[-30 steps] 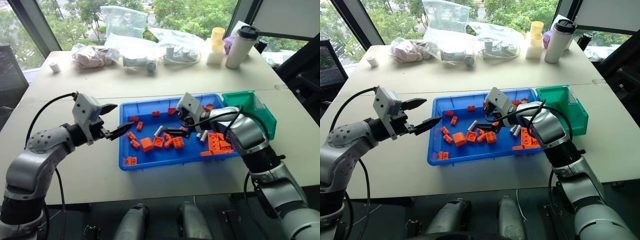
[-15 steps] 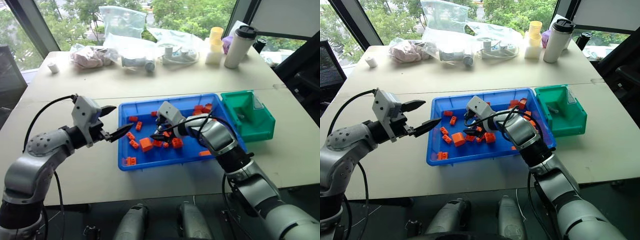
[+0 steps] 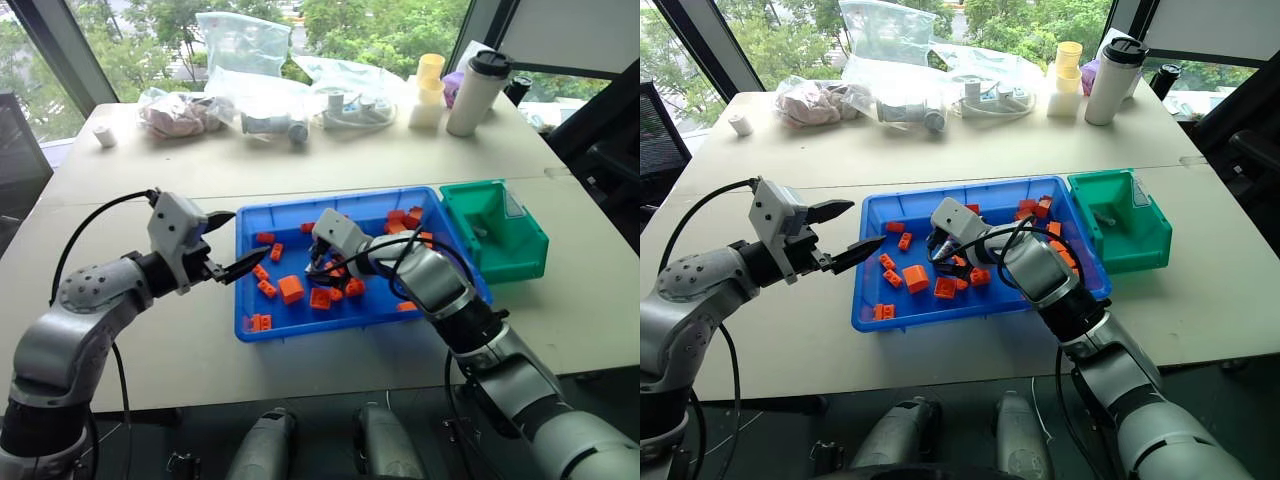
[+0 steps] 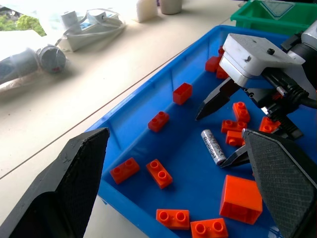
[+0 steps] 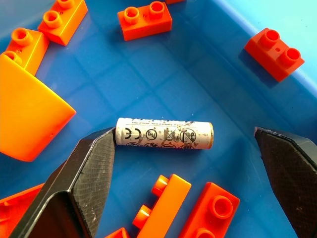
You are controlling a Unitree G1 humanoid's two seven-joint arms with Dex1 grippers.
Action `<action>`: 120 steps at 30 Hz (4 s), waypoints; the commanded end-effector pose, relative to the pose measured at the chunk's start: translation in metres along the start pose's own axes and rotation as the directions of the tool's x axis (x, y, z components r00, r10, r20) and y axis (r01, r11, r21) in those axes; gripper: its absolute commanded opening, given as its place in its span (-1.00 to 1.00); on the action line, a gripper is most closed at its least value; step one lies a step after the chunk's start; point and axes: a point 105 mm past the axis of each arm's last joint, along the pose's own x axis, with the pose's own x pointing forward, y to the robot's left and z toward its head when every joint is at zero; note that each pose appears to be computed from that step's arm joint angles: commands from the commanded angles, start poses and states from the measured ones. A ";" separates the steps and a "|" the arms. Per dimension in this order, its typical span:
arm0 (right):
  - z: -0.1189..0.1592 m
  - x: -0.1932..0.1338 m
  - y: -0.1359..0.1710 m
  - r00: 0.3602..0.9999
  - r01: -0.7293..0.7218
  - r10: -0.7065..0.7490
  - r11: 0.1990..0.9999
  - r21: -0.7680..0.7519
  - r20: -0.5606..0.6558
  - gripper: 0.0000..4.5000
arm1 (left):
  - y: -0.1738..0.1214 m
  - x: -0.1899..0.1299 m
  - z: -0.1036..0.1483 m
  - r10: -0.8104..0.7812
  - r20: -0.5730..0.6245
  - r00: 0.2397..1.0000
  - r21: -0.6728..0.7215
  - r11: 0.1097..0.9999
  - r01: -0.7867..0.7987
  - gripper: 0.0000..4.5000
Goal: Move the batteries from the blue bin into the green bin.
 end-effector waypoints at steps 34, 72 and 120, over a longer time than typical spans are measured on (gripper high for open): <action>-0.071 -0.219 -0.152 0.820 0.562 -0.549 0.826 0.041 -0.163 -0.01 | -0.012 0.026 0.001 -0.087 0.059 0.994 0.012 0.996 0.087 1.00; -0.063 -0.104 -0.073 0.997 -0.013 0.021 0.995 0.100 -0.079 0.98 | -0.027 0.029 0.018 -0.177 0.074 0.981 0.060 0.983 0.173 1.00; -0.063 -0.229 -0.193 0.789 0.613 -0.603 0.757 0.226 -0.120 -0.03 | -0.035 0.032 0.012 -0.152 0.071 0.986 0.041 0.988 0.150 1.00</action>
